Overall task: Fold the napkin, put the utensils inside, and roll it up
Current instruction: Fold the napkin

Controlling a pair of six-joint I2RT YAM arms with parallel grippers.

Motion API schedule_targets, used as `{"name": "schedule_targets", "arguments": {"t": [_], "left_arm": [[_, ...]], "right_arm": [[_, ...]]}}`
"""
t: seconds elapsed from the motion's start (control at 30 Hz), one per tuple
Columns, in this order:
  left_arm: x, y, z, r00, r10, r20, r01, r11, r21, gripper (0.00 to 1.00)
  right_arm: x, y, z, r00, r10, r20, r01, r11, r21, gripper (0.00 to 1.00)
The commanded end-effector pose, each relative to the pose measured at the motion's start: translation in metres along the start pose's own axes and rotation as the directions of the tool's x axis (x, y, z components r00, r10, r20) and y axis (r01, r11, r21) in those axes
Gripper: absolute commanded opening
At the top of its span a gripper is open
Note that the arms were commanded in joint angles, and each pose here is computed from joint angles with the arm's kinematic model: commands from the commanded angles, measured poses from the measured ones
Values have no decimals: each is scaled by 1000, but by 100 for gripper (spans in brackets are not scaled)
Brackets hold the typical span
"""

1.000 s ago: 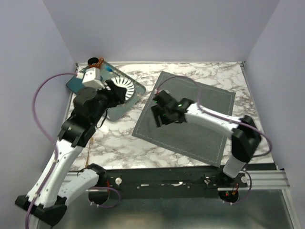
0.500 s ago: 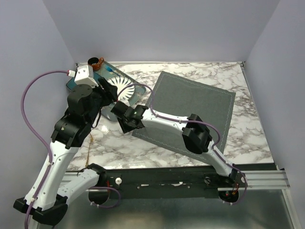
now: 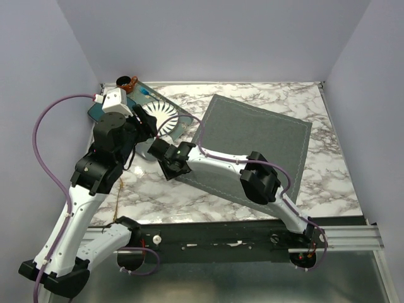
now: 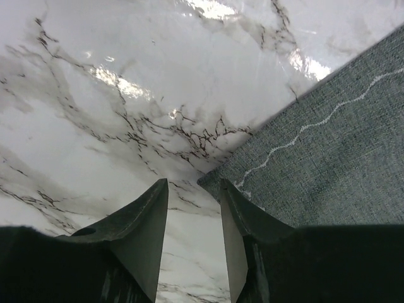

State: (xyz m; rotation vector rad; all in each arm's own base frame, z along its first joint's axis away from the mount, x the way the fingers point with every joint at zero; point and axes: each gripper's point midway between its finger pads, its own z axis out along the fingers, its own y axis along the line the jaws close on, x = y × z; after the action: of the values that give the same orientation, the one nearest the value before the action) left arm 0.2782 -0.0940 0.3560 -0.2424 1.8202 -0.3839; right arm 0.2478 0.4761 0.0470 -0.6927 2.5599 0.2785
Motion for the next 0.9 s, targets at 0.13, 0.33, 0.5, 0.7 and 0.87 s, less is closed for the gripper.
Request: {"name": "schedule_targets", "arguments": {"t": [0.13,0.33,0.5,0.7,0.87], "left_arm": [[7,1,4,1000,18,-19,-18,1000,-3,66],[10,0,6,999,17,-28,-17,1000,-2,66],[9,0,7,999,17,-27,-17,1000,-2,66],[10,-1,7,999,17,-32,-17,1000,1,66],[11,-2,9,999,13,-39,-13,1000,6,66]], "right_arm": [[20,-8,8,999,-12,-39,14,998,60,56],[30,-7,17,998,-8,-59,11,999,45,54],[33,-8,23,998,-7,-63,10,999,53,51],[42,-14,37,996,-23,-84,30,996,84,45],[51,-27,44,994,-31,-106,47,987,151,37]]}}
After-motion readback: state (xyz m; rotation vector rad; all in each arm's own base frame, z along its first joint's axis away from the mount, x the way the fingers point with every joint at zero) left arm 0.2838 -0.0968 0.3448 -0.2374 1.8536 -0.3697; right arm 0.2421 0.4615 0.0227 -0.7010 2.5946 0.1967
